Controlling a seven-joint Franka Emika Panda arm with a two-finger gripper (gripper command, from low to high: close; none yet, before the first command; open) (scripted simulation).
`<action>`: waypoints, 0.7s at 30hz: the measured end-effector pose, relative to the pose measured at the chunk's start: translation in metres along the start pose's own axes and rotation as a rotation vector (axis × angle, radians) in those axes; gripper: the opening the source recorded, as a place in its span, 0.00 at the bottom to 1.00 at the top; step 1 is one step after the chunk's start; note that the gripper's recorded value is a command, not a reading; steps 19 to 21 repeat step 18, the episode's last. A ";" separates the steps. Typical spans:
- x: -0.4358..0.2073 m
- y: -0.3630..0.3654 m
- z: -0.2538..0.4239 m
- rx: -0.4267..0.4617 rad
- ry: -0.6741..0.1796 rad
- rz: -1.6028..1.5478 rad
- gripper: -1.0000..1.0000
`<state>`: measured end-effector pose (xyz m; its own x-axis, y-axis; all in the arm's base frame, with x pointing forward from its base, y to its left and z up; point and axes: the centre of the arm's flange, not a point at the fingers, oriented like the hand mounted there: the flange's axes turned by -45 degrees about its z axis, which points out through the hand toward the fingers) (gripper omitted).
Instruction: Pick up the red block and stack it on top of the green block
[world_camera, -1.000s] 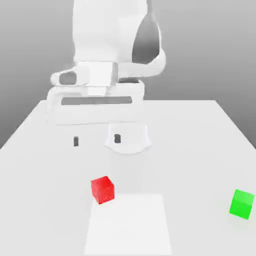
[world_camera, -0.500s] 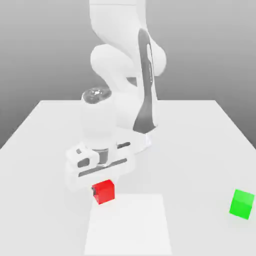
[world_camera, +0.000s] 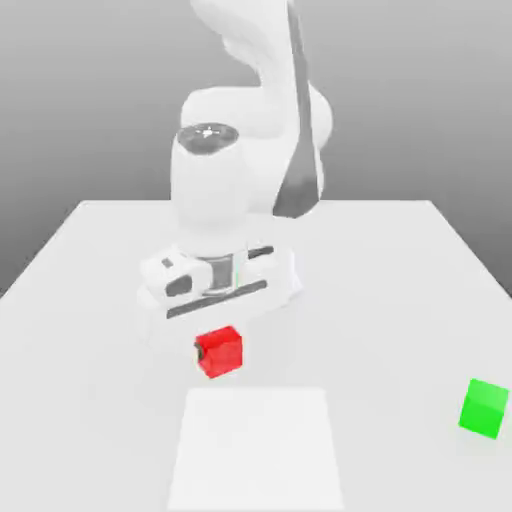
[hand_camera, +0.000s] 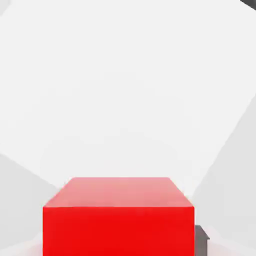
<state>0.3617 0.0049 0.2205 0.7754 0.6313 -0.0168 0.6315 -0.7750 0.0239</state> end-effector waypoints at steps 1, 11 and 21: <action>0.027 -0.018 -0.004 -0.005 0.000 -0.063 0.00; 0.185 -0.241 -0.021 0.017 0.021 -0.481 0.00; 0.189 -0.247 0.024 0.019 0.022 -0.483 1.00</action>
